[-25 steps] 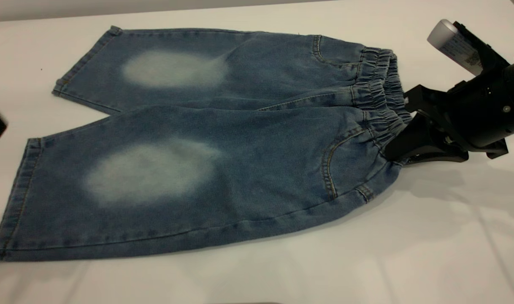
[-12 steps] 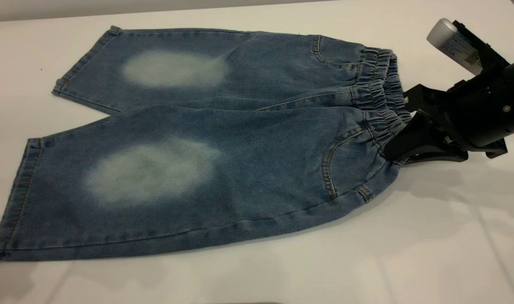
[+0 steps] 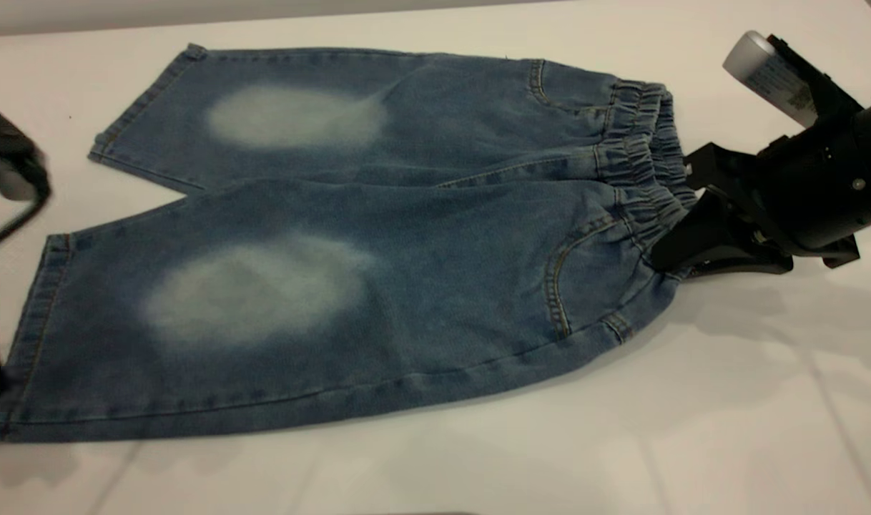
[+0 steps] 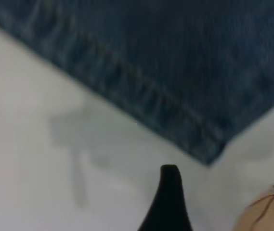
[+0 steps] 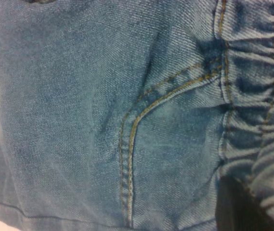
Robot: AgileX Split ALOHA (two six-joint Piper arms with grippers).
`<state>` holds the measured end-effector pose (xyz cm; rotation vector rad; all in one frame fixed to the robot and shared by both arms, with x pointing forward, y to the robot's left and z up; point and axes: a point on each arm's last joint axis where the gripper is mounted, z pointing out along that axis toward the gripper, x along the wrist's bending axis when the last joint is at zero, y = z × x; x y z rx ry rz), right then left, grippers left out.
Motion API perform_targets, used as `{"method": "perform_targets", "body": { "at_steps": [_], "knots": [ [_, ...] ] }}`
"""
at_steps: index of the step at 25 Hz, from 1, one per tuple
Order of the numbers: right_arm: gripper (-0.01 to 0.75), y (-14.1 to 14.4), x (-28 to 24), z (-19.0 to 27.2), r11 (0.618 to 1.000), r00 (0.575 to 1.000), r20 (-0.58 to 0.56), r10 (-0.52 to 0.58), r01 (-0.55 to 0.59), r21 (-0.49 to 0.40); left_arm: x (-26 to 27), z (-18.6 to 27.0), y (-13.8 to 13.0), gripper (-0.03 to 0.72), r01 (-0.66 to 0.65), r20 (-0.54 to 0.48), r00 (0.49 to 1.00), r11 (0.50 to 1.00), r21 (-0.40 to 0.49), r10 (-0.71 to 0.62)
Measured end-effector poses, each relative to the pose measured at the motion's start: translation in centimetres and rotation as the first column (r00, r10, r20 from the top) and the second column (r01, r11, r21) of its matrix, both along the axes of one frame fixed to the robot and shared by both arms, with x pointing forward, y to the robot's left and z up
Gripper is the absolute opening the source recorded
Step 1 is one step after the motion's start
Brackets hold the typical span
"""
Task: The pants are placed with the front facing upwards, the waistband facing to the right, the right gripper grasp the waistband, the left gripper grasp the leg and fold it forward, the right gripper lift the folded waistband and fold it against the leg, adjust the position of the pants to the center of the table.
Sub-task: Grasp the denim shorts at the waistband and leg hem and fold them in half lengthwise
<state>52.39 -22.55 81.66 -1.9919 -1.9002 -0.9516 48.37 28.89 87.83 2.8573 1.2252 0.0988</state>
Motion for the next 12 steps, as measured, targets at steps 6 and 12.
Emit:
{"method": "perform_targets", "body": {
  "at_steps": [6,12],
  "knots": [
    [0.044,0.0,0.0,0.0,1.000,1.000,0.000,0.000,0.000,0.000,0.7,-1.9,-0.8,0.566,0.050,0.026,0.998,0.999,0.004,-0.050],
    [0.048,0.0,0.0,0.0,1.000,1.000,0.000,0.000,0.000,0.000,0.6,-3.0,-0.8,0.566,0.052,-0.009,0.999,0.999,0.006,-0.052]
  ]
}}
